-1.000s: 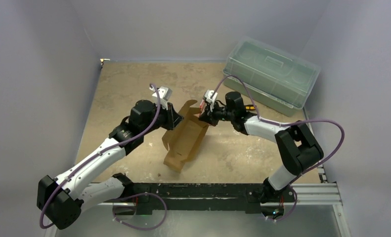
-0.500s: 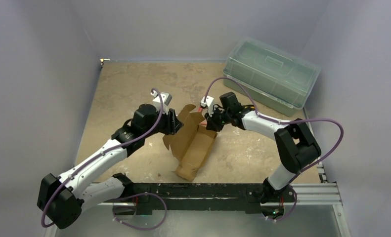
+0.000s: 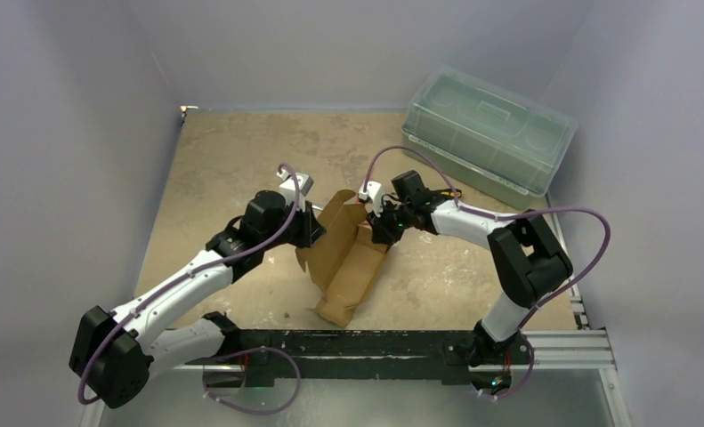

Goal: Fold the paper box

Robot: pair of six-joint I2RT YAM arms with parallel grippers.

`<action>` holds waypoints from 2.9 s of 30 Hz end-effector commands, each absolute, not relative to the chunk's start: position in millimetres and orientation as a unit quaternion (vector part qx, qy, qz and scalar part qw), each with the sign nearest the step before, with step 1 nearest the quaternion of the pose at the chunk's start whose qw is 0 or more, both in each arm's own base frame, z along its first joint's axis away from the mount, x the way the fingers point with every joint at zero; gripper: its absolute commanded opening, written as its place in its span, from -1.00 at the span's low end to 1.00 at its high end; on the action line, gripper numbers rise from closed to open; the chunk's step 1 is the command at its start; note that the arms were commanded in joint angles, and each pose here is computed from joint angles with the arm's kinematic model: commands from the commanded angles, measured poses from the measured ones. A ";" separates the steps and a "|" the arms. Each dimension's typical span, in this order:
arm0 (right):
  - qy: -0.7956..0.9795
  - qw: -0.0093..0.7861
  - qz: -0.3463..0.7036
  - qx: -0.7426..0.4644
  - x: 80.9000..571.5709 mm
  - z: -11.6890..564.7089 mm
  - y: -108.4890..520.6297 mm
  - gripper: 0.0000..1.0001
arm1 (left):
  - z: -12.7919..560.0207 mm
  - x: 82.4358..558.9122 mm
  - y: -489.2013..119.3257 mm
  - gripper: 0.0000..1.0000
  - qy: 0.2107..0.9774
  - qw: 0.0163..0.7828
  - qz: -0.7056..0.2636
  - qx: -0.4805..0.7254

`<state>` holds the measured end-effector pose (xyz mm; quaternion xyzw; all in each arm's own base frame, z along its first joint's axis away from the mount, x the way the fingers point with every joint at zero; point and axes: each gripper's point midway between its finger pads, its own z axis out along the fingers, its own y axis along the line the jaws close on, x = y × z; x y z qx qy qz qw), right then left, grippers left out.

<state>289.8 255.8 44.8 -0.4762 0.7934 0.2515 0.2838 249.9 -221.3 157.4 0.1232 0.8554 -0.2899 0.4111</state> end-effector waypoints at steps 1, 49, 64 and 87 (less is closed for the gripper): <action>0.782 0.294 0.236 -0.496 294.5 52.6 264.2 -0.45 | 168.8 255.0 -228.8 -0.85 0.841 0.425 -0.305 0.137; 0.714 0.341 0.269 -0.550 287.7 120.3 255.1 0.08 | 188.3 261.3 -233.8 -0.35 0.827 0.444 -0.310 0.151; 0.537 0.365 0.137 -0.748 253.3 86.4 180.2 -1.00 | 181.8 262.5 -247.4 -0.79 0.826 0.424 -0.321 0.189; 0.523 0.259 0.153 -0.798 235.8 64.9 145.6 -1.00 | 178.0 274.0 -261.7 -1.00 0.823 0.413 -0.325 0.215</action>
